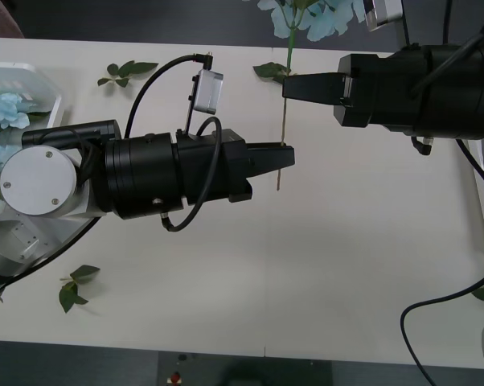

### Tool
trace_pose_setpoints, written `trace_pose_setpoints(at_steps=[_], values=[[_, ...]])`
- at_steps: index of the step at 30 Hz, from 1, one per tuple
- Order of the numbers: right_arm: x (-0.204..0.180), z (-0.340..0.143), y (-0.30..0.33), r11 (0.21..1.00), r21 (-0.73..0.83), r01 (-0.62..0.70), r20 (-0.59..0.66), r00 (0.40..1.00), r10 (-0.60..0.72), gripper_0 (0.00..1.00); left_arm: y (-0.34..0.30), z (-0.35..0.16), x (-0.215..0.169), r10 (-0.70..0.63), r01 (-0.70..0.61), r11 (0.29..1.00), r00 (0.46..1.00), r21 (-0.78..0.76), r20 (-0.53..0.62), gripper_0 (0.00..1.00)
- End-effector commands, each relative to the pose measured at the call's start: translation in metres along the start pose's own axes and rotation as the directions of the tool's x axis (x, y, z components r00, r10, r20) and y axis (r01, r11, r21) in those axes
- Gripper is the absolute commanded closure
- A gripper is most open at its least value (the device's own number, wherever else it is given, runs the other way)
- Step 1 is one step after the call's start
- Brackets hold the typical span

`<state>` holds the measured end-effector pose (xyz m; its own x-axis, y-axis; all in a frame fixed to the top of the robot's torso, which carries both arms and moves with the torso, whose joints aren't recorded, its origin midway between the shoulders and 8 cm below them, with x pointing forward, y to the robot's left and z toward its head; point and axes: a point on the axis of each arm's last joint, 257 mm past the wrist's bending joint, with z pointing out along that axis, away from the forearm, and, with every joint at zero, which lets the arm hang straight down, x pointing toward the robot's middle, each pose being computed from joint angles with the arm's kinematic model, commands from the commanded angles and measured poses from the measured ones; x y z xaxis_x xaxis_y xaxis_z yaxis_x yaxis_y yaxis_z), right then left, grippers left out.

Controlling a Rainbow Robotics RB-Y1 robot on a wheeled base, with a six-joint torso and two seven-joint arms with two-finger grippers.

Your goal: Put the red flowers into the right box and the blue flowers into the left box

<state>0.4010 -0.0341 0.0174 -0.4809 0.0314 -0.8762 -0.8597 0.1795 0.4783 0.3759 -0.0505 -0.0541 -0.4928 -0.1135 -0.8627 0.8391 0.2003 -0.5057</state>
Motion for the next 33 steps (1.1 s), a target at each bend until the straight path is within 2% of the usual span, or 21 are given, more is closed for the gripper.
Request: trace_pose_setpoints(at_steps=[1,10,11,12,13,14,23,28,33], values=[[-0.013,0.001,0.018,0.999,-0.026,0.020,0.014,1.000,-0.019,1.00,-0.011,0.005,-0.013,-0.008,0.008,1.000,1.000,0.023,0.006,1.00],[-0.013,0.001,0.018,0.999,-0.026,0.020,0.014,1.000,-0.019,1.00,-0.011,0.005,-0.014,-0.014,0.014,1.000,1.000,0.024,0.008,1.00],[-0.013,0.001,0.018,0.999,-0.026,0.020,0.014,1.000,-0.019,0.74,-0.011,0.005,-0.014,-0.012,0.012,1.000,1.000,0.023,0.007,1.00],[-0.013,0.001,0.018,0.999,-0.026,0.020,0.014,1.000,-0.019,0.32,-0.011,0.004,-0.014,-0.013,0.012,1.000,1.000,0.023,0.007,1.00],[-0.013,0.001,0.018,0.999,-0.026,0.020,0.014,1.000,-0.019,0.10,-0.010,0.004,-0.015,-0.011,0.011,1.000,1.000,0.021,0.007,1.00],[-0.013,0.001,0.018,0.999,-0.026,0.020,0.014,1.000,-0.019,0.00,-0.010,0.003,-0.015,-0.011,0.011,1.000,1.000,0.020,0.007,1.00],[-0.013,0.001,0.018,0.999,-0.026,0.020,0.014,1.000,-0.019,0.00,-0.010,-0.004,-0.026,-0.022,0.022,1.000,0.999,0.021,0.025,1.00],[-0.013,0.001,0.018,0.999,-0.026,0.020,0.014,1.000,-0.019,0.00,0.010,-0.046,-0.050,0.020,-0.015,0.998,0.998,-0.069,0.066,1.00],[-0.013,0.001,0.018,0.999,-0.026,0.020,0.014,1.000,-0.019,0.00,0.030,-0.094,-0.058,0.020,-0.005,0.986,0.996,-0.164,0.092,1.00]])
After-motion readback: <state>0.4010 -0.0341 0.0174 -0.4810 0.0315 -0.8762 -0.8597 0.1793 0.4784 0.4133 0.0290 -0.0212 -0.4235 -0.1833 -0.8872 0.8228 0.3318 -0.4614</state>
